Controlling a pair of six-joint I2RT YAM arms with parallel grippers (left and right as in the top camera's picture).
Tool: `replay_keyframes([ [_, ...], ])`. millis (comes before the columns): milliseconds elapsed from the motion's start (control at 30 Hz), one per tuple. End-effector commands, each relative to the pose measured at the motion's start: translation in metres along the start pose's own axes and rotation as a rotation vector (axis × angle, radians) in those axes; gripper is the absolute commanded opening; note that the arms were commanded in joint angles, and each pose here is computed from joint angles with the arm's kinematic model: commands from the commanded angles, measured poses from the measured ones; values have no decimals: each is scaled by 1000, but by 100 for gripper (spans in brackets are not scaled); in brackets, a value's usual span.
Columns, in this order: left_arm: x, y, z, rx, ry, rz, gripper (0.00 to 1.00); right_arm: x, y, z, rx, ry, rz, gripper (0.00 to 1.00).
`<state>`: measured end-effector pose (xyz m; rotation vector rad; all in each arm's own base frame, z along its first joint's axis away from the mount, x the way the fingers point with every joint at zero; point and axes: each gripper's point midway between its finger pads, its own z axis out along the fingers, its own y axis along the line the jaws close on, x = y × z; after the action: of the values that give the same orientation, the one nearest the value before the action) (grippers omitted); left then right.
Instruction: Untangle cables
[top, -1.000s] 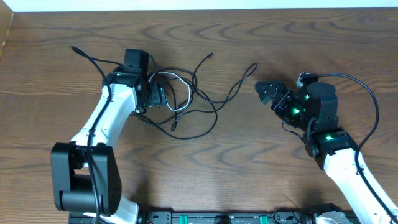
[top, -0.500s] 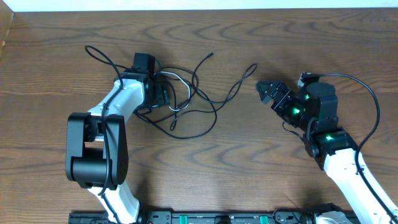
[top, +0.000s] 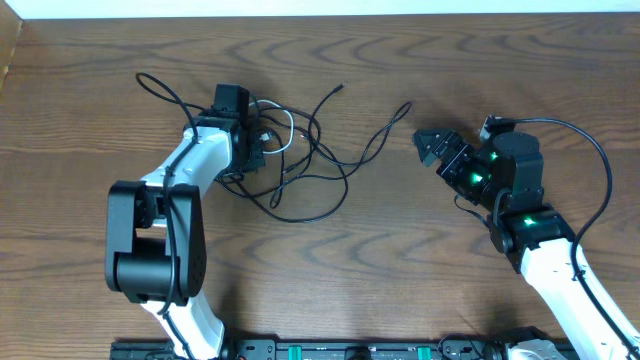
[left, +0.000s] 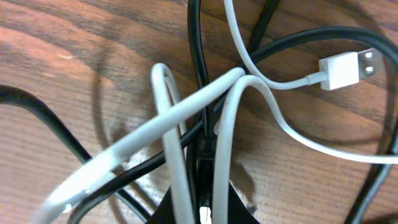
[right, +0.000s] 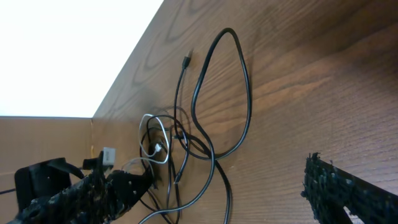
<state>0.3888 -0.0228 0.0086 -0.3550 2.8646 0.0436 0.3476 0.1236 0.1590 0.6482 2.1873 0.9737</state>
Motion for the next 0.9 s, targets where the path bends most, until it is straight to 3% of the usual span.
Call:
replay_keyframes([
  [0,-10,-6,-33,48,-66,5,7,-4,2,-2,3,-20,-24,99],
  [233,-20,-50,-135,371,-242,188,8,-4,7,-2,-22,-17,-82,99],
  [433,-1,-71,-215,558,-396,430,7,7,57,-9,-270,39,-337,99],
  [867,65,-107,-269,942,-398,783,7,38,117,-43,-656,132,-639,99],
])
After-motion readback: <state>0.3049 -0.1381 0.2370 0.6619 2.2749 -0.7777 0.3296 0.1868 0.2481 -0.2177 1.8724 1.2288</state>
